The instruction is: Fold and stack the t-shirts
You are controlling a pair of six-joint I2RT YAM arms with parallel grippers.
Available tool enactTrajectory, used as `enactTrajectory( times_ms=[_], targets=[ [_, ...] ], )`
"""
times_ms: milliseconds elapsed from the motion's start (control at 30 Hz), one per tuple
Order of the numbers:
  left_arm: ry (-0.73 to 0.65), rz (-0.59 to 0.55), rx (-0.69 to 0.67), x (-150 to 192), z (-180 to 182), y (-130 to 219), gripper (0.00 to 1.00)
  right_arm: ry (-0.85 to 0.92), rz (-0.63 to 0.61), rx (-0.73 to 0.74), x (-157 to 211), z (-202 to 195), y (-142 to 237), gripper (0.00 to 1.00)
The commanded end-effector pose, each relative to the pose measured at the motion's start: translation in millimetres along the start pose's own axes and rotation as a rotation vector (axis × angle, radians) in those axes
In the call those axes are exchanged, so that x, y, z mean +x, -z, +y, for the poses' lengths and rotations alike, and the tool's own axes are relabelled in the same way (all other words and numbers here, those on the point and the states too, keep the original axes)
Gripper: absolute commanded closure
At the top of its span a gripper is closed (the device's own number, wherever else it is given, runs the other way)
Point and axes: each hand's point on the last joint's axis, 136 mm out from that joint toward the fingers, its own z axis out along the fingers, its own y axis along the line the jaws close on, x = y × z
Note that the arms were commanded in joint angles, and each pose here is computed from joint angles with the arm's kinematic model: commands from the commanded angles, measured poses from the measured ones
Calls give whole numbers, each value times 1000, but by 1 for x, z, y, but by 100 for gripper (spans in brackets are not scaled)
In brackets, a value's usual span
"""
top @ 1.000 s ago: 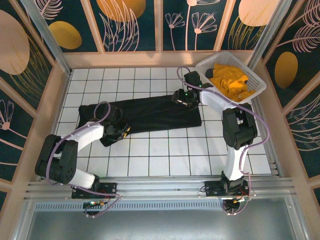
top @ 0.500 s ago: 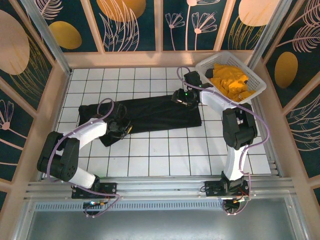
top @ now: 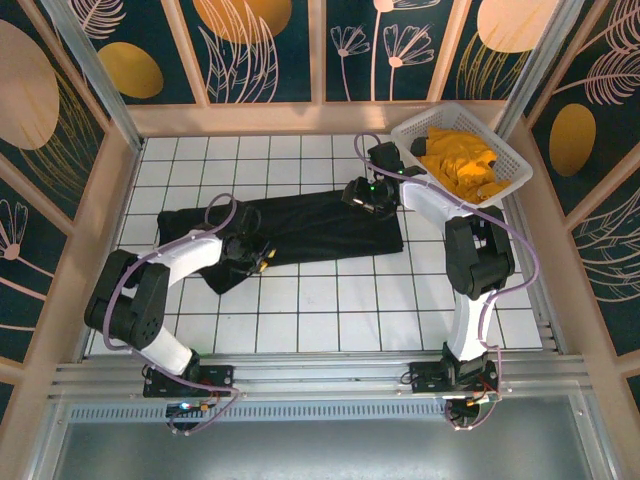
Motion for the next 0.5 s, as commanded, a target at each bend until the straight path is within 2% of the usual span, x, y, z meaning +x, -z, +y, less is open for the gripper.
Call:
enactTrajectory(
  times_ms=[0,100,200,333,467],
  targets=[
    [-131,-94,-41,-18,1,31,53,26,-20,-95,-2,17,8,42],
    [-123,-189,-44,-53,22,55,55,101,-32,-284,2,52,23,40],
    [-122,-309,-93,-97,51,78,60,151,19,-432,16,80,30,40],
    [-114,-392,-190,-140,86,96,64,178,38,-449,26,90,29,40],
    [-102,-412,-201,-167,105,102,61,181,40,-459,27,93,32,39]
  ],
)
